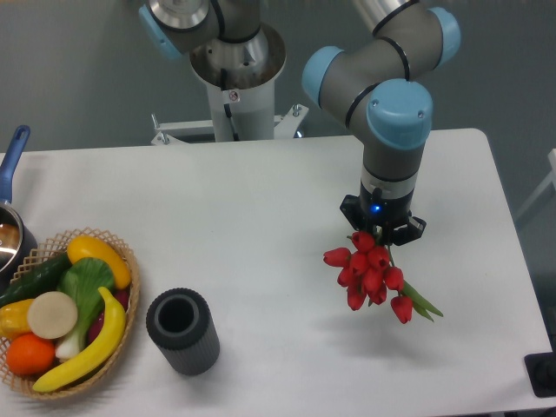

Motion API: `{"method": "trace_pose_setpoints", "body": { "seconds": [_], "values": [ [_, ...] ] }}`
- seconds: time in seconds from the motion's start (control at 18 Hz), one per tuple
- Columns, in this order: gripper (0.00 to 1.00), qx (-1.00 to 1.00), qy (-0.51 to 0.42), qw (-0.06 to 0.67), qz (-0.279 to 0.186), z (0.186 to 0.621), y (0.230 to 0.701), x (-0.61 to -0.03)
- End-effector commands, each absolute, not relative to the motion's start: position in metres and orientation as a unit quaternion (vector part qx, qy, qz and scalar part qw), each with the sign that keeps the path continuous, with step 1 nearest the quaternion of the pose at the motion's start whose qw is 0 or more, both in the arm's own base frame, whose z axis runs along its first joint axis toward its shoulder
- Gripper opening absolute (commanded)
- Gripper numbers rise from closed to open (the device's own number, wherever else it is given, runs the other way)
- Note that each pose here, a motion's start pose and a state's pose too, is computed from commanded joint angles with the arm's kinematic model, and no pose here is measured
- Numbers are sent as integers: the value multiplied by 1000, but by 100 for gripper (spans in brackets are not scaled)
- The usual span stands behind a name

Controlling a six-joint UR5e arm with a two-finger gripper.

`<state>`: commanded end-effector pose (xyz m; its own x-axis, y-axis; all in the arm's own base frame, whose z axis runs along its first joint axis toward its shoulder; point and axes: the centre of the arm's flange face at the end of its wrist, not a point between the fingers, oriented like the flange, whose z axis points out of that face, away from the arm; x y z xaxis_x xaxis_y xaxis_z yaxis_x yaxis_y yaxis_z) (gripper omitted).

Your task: Place the flowers on the table

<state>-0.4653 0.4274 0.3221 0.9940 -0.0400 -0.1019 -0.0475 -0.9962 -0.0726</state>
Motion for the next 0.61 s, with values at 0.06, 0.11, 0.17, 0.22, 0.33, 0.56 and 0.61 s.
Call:
{"method": "trace_pose_setpoints", "body": {
  "seconds": [0.06, 0.11, 0.17, 0.22, 0.33, 0.56, 0.61],
  "values": [
    [11, -998, 22, 33, 44, 313, 430, -464],
    [12, -998, 24, 32, 41, 310, 433, -462],
    [16, -999, 26, 30, 37, 304, 434, -461],
    [26, -999, 27, 29, 35, 302, 435, -460],
    [43, -999, 28, 27, 30, 295, 435, -459],
    [100, -999, 30, 26, 27, 290, 438, -457],
    [100, -999, 31, 26, 27, 290, 439, -456]
  ]
}}
